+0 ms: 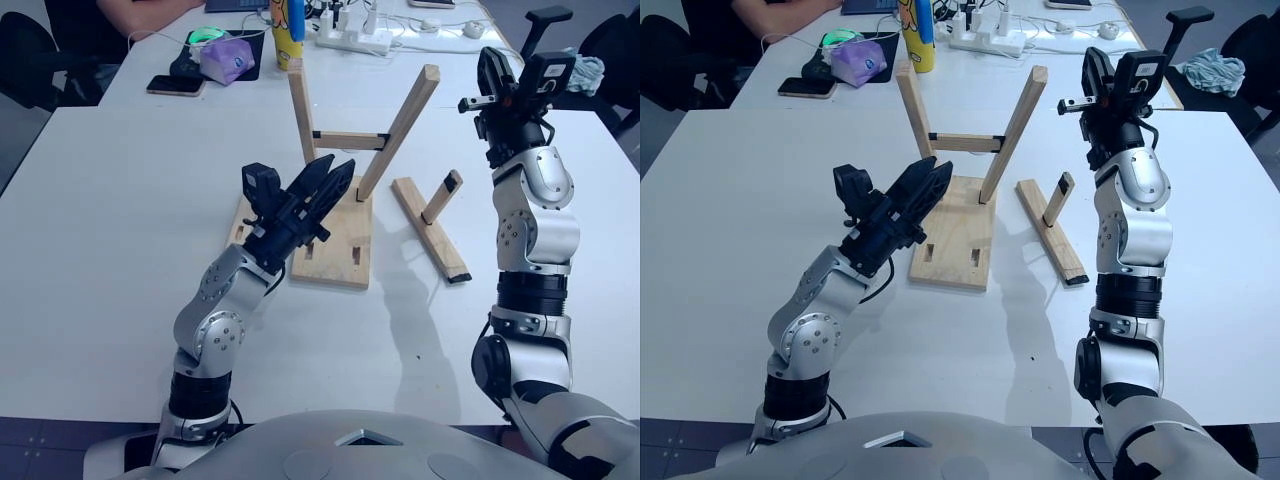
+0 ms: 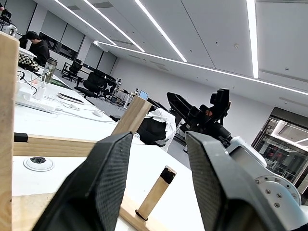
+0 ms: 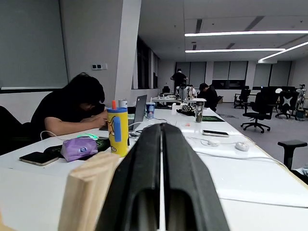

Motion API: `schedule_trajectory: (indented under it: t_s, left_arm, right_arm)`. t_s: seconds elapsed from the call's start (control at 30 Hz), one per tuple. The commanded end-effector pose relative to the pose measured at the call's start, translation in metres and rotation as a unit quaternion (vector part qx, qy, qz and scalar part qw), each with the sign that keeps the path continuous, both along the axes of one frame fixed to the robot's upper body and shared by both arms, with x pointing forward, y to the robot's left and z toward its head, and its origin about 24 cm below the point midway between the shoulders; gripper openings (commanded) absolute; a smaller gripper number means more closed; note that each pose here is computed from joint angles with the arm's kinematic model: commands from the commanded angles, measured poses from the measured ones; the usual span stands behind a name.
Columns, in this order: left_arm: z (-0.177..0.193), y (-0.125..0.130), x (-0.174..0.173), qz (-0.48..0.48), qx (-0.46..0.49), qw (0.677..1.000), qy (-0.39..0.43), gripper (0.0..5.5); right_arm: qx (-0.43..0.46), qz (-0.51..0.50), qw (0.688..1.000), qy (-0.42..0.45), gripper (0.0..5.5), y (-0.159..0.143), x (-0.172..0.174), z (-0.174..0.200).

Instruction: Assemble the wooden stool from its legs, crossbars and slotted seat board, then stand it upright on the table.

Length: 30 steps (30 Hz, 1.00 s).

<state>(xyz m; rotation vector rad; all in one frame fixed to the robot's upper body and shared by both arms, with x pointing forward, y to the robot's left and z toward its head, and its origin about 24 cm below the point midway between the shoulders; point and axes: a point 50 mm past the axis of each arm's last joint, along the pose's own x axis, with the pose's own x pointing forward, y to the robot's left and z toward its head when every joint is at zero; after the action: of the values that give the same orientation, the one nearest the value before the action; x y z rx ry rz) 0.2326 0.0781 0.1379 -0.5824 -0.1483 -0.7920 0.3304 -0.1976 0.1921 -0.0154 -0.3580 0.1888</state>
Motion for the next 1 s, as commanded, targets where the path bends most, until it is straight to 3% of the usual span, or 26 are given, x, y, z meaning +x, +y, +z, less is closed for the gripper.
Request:
schedule_trajectory:
  t_s: [0.03,0.1,0.23,0.33,0.67,0.77,0.87,1.0]
  left_arm:
    - [-0.002,0.001,-0.001,0.007,0.005,1.000,0.005,2.05]
    - [-0.002,0.001,-0.001,0.007,0.005,1.000,0.005,2.05]
    - [-0.001,0.001,-0.001,0.007,0.005,1.000,0.004,2.05]
    - [0.000,0.002,0.000,0.005,0.003,1.000,0.004,2.05]
    - [0.000,0.001,0.005,0.012,-0.002,1.000,0.000,2.05]
    - [0.000,0.001,0.005,0.014,-0.002,1.000,0.000,2.05]
    - [-0.004,-0.001,0.003,0.012,-0.001,1.000,0.006,2.05]
    - [-0.008,-0.001,-0.002,0.028,-0.004,1.000,0.012,2.05]
  right_arm:
    - [-0.013,0.015,0.999,-0.050,0.03,0.010,-0.007,0.013]
    - [-0.027,0.008,1.000,-0.001,0.03,0.011,-0.003,-0.003]
    - [-0.050,-0.017,0.968,0.244,0.03,0.004,0.000,-0.085]
    - [-0.035,-0.019,0.947,0.320,0.03,0.000,-0.011,-0.112]
    - [-0.030,-0.012,0.966,0.258,0.03,0.005,-0.002,-0.086]
    - [-0.006,-0.019,0.989,0.145,0.03,-0.001,-0.001,-0.054]
    - [0.030,-0.043,0.997,0.053,0.03,-0.022,-0.006,-0.022]
    - [-0.007,-0.079,0.996,0.044,0.22,-0.059,-0.019,-0.010]
